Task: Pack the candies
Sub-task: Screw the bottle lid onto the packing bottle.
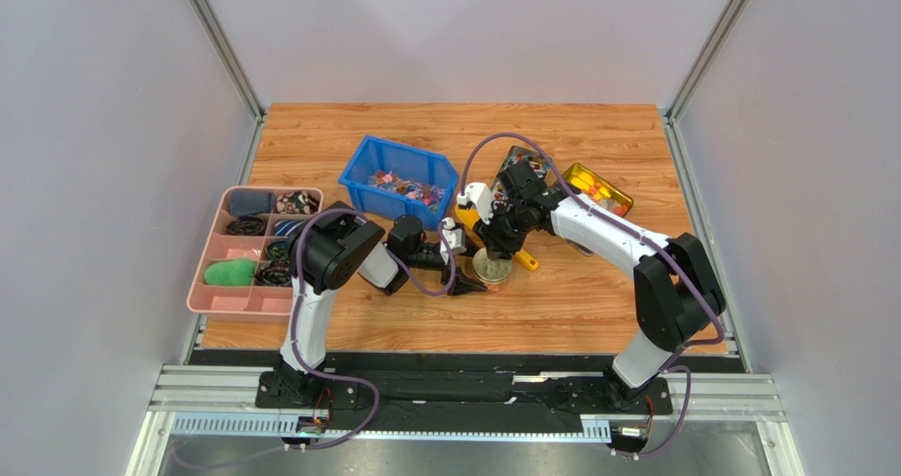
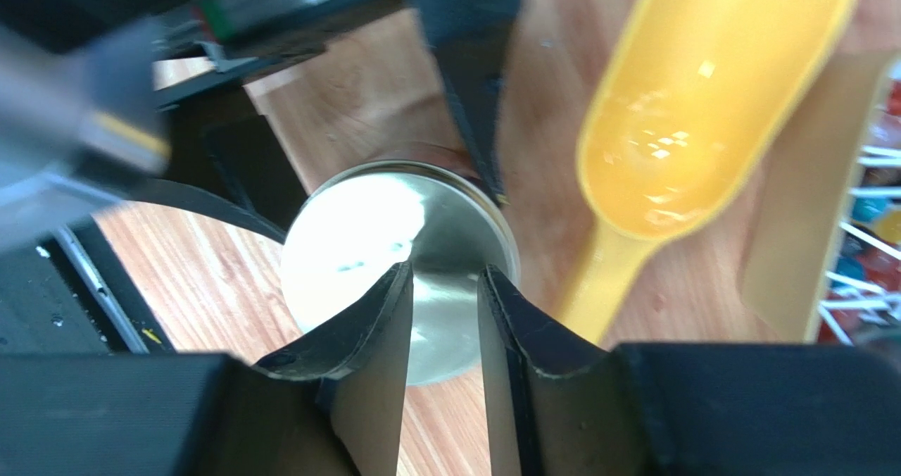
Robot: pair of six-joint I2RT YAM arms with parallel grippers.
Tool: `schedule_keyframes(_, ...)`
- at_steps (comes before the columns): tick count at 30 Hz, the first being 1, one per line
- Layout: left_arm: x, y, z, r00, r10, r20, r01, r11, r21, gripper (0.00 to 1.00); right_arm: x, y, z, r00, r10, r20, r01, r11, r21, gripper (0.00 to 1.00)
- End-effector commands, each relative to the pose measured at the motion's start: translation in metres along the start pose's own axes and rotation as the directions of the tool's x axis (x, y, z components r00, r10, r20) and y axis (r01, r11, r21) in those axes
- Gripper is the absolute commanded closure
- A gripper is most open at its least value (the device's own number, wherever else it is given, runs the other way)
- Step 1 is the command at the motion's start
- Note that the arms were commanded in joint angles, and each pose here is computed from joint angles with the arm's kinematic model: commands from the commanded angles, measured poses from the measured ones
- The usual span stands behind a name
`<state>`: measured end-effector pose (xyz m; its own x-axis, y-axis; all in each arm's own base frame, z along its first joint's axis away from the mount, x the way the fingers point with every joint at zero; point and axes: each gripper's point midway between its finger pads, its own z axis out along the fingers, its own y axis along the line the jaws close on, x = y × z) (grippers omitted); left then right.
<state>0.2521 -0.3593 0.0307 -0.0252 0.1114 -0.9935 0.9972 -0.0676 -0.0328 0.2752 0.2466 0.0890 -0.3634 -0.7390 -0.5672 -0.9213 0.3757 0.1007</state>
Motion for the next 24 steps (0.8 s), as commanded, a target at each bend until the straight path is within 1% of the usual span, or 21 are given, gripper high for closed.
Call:
schedule_keyframes(1, 0.001, 0.002, -0.001, 1.0, -0.025, -0.002, 0.025, 1.0, 0.0, 0.25, -0.023, -0.022, -0.016, 0.998, -0.013, 0.057, 0.01, 0.998, 0.054, 0.66)
schedule_keyframes(7, 0.0, 0.002, -0.001, 1.0, -0.024, -0.002, 0.024, 1.0, -0.001, 0.25, -0.019, -0.028, -0.007, 0.999, 0.007, 0.04, -0.008, 1.0, 0.028, 0.64)
schedule_keyframes(14, 0.0, 0.001, -0.001, 1.0, -0.026, -0.002, 0.026, 1.0, 0.003, 0.25, -0.015, -0.025, 0.002, 0.999, 0.037, 0.028, -0.036, 0.999, -0.036, 0.65)
schedule_keyframes(18, 0.0, 0.001, -0.001, 1.0, -0.025, -0.001, 0.025, 1.0, 0.003, 0.25, -0.008, -0.02, 0.002, 0.999, 0.05, 0.005, -0.049, 0.997, -0.064, 0.7)
schedule_keyframes(19, 0.0, 0.001, -0.001, 1.0, -0.025, -0.001, 0.025, 1.0, 0.003, 0.25, -0.007, -0.019, 0.003, 0.999, 0.052, -0.001, -0.051, 0.996, -0.067, 0.74)
schedule_keyframes(21, 0.0, 0.003, -0.001, 1.0, -0.026, 0.0, 0.026, 1.0, -0.003, 0.25, -0.002, -0.018, 0.002, 0.998, 0.063, -0.012, -0.064, 0.995, -0.077, 0.78)
schedule_keyframes(24, -0.001, 0.002, -0.001, 1.0, -0.024, 0.0, 0.024, 1.0, -0.003, 0.25, 0.007, -0.017, 0.002, 0.997, 0.077, -0.033, -0.079, 0.994, -0.082, 0.79)
